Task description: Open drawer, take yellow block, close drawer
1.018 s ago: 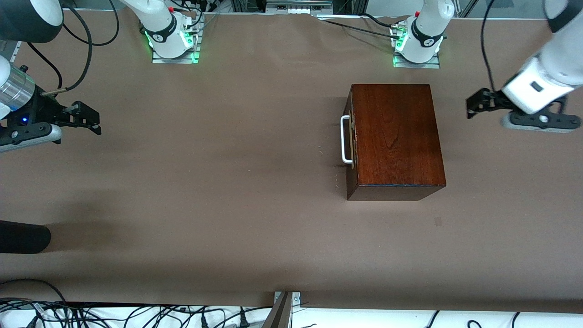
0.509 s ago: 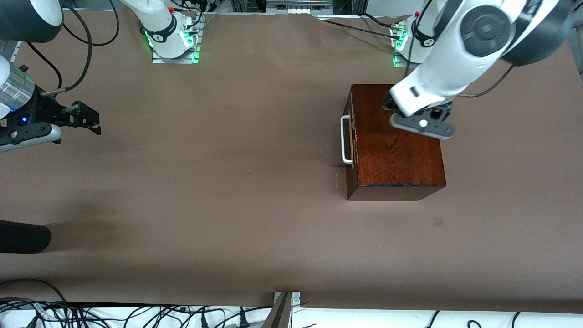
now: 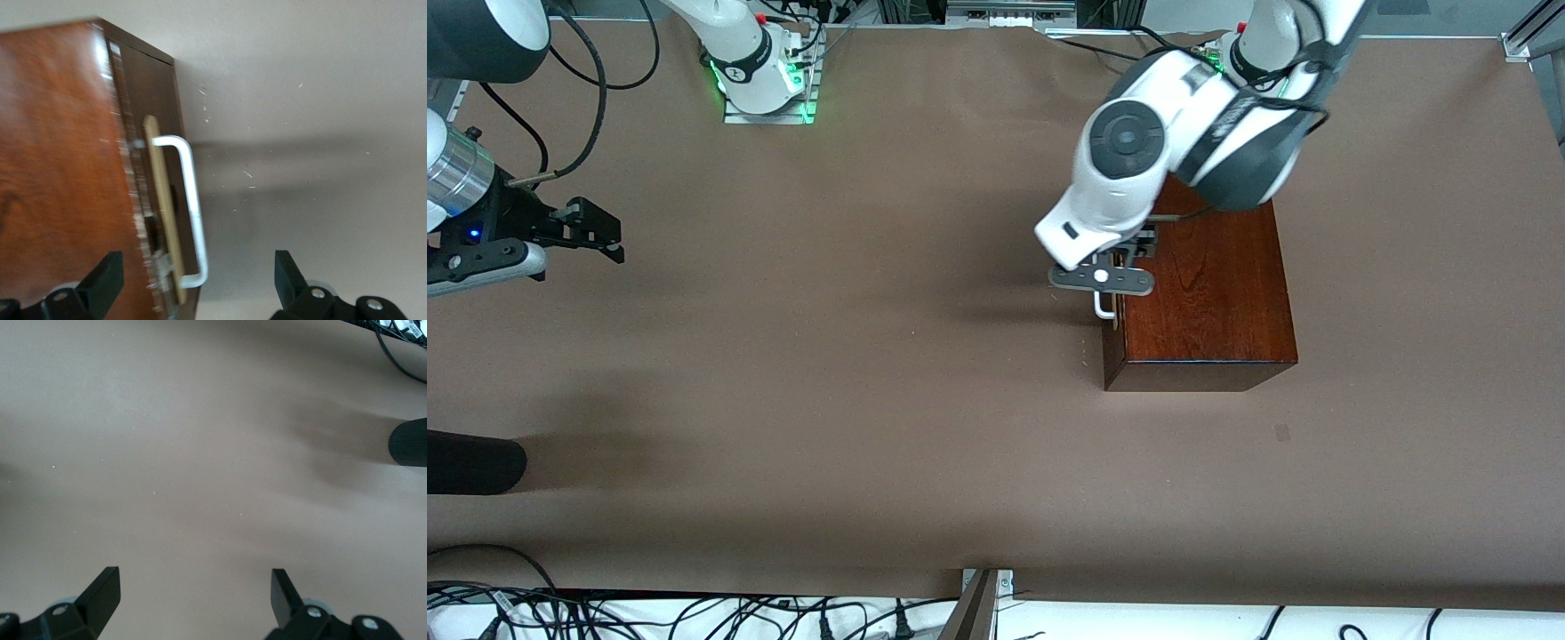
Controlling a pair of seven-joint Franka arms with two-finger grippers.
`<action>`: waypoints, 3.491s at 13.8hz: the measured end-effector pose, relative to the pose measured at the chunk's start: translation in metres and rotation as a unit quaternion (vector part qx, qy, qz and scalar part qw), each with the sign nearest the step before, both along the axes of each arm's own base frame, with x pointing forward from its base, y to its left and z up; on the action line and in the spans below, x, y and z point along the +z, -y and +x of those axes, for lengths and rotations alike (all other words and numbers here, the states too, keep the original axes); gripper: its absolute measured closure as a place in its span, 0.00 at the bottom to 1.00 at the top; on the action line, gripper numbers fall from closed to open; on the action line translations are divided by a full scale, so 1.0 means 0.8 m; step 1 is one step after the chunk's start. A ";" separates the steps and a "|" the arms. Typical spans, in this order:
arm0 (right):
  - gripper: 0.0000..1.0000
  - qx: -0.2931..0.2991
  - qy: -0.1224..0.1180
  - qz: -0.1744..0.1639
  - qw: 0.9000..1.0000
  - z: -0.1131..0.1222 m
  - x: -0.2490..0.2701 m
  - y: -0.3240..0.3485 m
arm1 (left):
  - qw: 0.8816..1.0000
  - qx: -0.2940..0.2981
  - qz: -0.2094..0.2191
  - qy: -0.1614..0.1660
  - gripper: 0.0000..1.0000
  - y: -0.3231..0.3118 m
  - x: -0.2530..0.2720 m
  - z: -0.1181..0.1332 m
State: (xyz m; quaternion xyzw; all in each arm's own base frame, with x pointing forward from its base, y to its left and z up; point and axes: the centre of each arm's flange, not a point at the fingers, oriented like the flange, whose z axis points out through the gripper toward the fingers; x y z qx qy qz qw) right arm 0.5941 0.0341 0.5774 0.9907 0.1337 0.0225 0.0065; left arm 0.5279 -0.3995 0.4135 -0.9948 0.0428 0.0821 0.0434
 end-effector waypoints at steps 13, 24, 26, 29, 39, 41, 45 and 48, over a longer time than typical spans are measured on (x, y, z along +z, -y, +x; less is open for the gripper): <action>0.00 0.000 0.000 0.000 1.000 0.000 0.000 0.000 | 0.997 -0.039 0.059 0.016 0.00 0.020 -0.134 -0.048; 0.00 0.000 0.000 0.000 1.000 0.000 0.000 0.000 | 0.996 -0.035 0.083 0.026 0.00 0.035 -0.177 -0.061; 0.00 0.000 0.000 0.000 1.000 0.000 0.000 0.000 | 0.995 -0.038 0.086 0.029 0.00 0.036 -0.179 -0.062; 0.00 0.000 0.000 0.000 1.000 0.000 0.000 0.000 | 0.995 -0.036 0.087 0.032 0.00 0.037 -0.179 -0.063; 0.00 0.000 0.000 0.000 1.000 0.000 0.000 0.000 | 0.995 -0.024 0.089 0.048 0.00 0.047 -0.182 -0.068; 0.00 0.000 0.000 0.000 1.000 0.000 0.000 0.000 | 0.995 -0.018 0.080 0.057 0.00 0.055 -0.179 -0.069; 0.00 0.000 0.000 0.000 1.000 0.000 0.000 0.000 | 0.995 -0.003 0.061 0.075 0.00 0.068 -0.174 -0.071; 0.00 0.000 0.000 0.000 1.000 0.000 0.000 0.000 | 0.996 0.002 0.050 0.079 0.00 0.080 -0.170 -0.072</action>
